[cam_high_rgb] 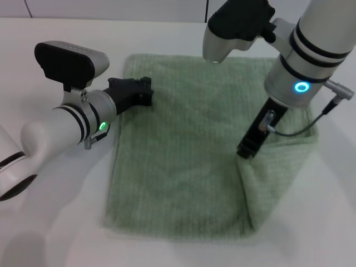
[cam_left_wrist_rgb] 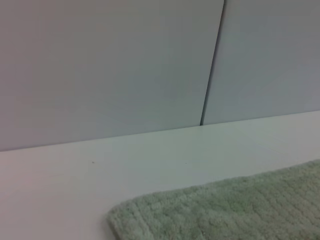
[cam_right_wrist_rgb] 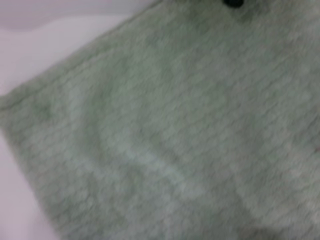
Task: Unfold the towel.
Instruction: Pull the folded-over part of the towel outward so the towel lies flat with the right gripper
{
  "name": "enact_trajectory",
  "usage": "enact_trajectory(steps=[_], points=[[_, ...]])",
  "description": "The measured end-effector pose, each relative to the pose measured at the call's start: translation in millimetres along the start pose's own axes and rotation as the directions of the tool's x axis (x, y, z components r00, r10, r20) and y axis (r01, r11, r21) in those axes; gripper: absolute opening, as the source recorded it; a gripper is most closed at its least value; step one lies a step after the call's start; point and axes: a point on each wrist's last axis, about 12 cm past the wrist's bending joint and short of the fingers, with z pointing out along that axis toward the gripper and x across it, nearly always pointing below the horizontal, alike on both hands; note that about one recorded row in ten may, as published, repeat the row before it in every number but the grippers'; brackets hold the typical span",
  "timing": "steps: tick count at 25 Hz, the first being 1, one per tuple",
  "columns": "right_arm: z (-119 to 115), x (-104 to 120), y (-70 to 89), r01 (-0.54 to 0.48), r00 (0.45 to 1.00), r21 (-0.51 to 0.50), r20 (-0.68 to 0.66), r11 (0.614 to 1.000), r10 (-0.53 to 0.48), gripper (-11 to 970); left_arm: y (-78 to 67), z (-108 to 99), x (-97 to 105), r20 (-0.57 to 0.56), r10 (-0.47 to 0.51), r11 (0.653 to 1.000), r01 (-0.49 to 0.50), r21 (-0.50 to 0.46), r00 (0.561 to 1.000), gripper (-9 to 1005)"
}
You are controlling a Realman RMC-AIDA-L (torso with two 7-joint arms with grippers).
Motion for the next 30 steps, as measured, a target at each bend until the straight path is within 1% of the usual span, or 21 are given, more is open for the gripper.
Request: enact_trajectory(steps=[5, 10, 21, 30], points=[[-2, 4, 4.8, -0.009, 0.998, -0.021, -0.056, 1.0, 0.007, 17, 0.1, 0, 0, 0.0, 0.0, 1.0, 0.0, 0.0, 1.0, 0], [-4, 8, 8.7, -0.023, 0.996, -0.04, -0.084, 0.999, 0.02, 21, 0.6, 0, 0, 0.0, 0.001, 1.0, -0.001, -0.001, 1.0, -1], [-2, 23, 10.9, -0.053, 0.984, -0.08, -0.174, 0.995, 0.038, 31, 1.3, 0, 0, -0.002, 0.003, 1.0, -0.003, -0.003, 1.0, -1], [3, 29, 13.5, -0.02, 0.966, -0.038, -0.26, 0.999, 0.01, 38, 2.0, 0, 1, -0.006, 0.003, 1.0, -0.003, -0.007, 1.0, 0]])
